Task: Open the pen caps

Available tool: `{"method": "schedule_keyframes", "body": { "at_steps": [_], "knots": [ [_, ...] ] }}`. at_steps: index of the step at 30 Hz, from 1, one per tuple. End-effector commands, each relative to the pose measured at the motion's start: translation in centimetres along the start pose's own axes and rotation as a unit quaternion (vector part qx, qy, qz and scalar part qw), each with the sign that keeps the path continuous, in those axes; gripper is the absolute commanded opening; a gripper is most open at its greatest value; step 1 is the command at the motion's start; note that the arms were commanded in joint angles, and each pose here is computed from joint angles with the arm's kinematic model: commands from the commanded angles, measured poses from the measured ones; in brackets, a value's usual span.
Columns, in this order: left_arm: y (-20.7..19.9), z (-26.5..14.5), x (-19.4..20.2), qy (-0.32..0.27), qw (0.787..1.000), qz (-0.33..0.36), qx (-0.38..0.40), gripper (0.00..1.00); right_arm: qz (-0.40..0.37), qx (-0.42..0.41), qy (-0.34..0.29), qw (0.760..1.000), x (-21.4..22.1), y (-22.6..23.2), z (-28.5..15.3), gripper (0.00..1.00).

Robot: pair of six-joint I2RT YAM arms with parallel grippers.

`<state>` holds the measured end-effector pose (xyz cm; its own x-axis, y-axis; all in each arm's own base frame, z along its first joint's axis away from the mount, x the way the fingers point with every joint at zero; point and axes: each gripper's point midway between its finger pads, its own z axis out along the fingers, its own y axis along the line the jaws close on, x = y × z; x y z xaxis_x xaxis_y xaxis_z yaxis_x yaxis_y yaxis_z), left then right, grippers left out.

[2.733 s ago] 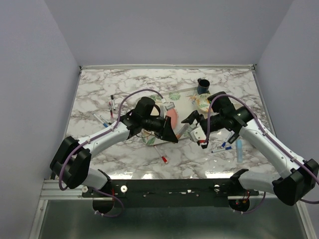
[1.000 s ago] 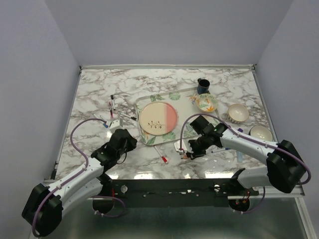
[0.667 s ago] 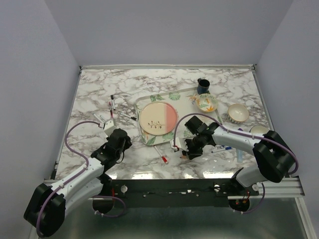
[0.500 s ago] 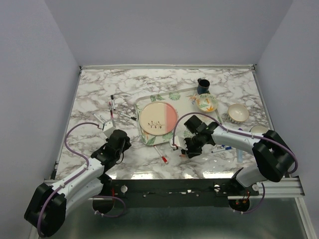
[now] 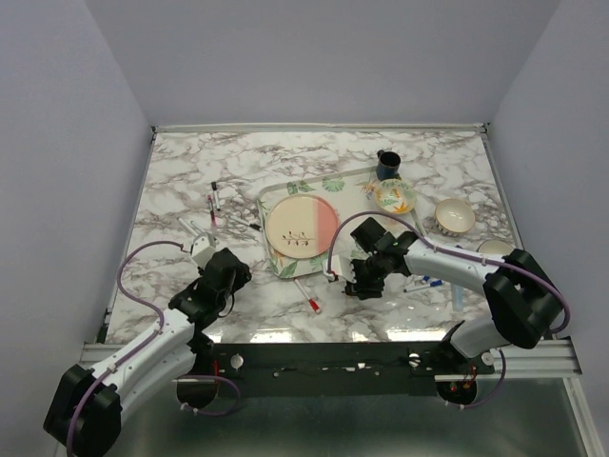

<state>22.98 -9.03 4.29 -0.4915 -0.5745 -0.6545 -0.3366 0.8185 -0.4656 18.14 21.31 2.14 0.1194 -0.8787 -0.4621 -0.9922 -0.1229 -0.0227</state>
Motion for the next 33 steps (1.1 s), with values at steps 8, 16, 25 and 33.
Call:
{"method": "schedule_keyframes", "body": {
  "at_steps": [8,16,25,33],
  "knots": [
    [-1.6,-2.3,-2.0,-0.023,0.998,-0.022,0.049,0.72,-0.049,0.028,-0.091,0.994,-5.6,-0.4,-5.1,0.56],
    [-5.1,-4.6,-2.8,-0.022,0.988,-0.016,0.151,0.83,-0.146,-0.025,-0.200,0.968,-10.0,2.0,-6.7,0.56],
    [-7.3,-6.1,-3.3,0.003,0.983,0.003,0.184,0.84,-0.362,-0.062,-0.161,0.916,-10.7,1.9,-4.0,0.63],
    [-5.9,-7.0,-4.5,-0.026,0.986,-0.010,0.165,0.86,-0.461,-0.069,-0.072,0.882,-11.9,0.2,0.3,0.61]
  ]
}}
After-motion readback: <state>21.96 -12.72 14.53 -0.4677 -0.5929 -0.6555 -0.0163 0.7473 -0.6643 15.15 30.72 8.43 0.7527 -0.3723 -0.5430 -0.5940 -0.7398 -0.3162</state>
